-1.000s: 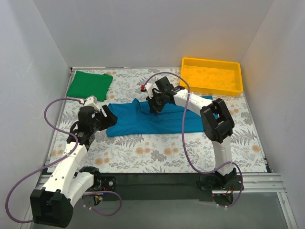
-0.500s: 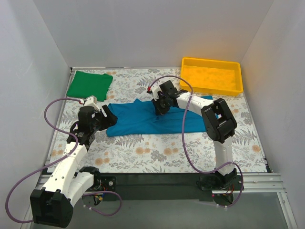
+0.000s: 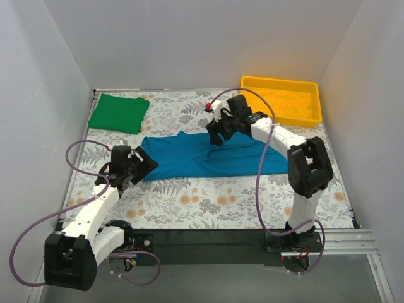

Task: Fold and stack the t-shirts

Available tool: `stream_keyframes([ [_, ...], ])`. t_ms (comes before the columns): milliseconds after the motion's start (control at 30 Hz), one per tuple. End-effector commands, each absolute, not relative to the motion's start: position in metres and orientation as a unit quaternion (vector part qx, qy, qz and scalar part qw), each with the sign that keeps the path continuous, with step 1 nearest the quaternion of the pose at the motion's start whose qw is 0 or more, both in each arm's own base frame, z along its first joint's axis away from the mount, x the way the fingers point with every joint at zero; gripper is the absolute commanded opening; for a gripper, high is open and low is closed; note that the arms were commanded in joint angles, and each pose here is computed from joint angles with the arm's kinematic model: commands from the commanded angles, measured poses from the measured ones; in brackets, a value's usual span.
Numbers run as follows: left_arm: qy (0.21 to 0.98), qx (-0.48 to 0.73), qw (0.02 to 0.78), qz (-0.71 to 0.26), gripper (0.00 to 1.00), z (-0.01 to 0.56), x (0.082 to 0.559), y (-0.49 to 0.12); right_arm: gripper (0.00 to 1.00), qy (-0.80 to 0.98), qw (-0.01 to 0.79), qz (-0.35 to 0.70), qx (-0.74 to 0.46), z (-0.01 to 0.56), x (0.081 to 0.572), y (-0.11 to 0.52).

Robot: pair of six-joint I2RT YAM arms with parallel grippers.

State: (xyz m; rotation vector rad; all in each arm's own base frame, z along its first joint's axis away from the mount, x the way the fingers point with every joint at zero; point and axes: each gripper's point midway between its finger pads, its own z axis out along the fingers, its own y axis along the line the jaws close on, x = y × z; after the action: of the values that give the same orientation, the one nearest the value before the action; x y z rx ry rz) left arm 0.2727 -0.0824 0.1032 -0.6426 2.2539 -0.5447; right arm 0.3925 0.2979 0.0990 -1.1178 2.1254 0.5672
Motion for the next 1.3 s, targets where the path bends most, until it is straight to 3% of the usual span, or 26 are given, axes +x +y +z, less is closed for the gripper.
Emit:
stream_keyframes([
  [0,0.859,-0.367,0.293,-0.205,0.67,0.072,0.260,-0.080,0.78,0.706,0.353,0.303,-0.533,0.150,0.347,0.301],
  [100,0.843,-0.427,0.264,-0.193,0.67,0.056,0.254,-0.076,0.79,0.600,0.311,0.397,-0.621,0.151,0.275,0.303],
  [200,0.825,-0.468,0.262,-0.177,0.67,0.050,0.255,-0.068,0.79,0.536,0.300,0.402,-0.679,0.135,0.229,0.303],
  [467,0.812,-0.521,0.228,-0.132,0.56,0.022,0.259,-0.060,0.77,0.539,0.288,0.362,-0.704,0.117,0.219,0.300],
  [567,0.811,-0.521,0.234,-0.121,0.41,0.020,0.266,-0.057,0.77,0.535,0.289,0.346,-0.715,0.112,0.219,0.295],
  [667,0.815,-0.516,0.236,-0.114,0.16,0.018,0.267,-0.055,0.76,0.534,0.297,0.293,-0.735,0.105,0.228,0.282],
  [767,0.817,-0.512,0.243,-0.103,0.01,0.016,0.264,-0.050,0.74,0.541,0.298,0.223,-0.754,0.091,0.242,0.258],
  [1267,0.819,-0.503,0.257,-0.101,0.00,0.021,0.260,-0.046,0.54,0.657,0.237,0.108,-0.708,0.024,0.258,0.158],
])
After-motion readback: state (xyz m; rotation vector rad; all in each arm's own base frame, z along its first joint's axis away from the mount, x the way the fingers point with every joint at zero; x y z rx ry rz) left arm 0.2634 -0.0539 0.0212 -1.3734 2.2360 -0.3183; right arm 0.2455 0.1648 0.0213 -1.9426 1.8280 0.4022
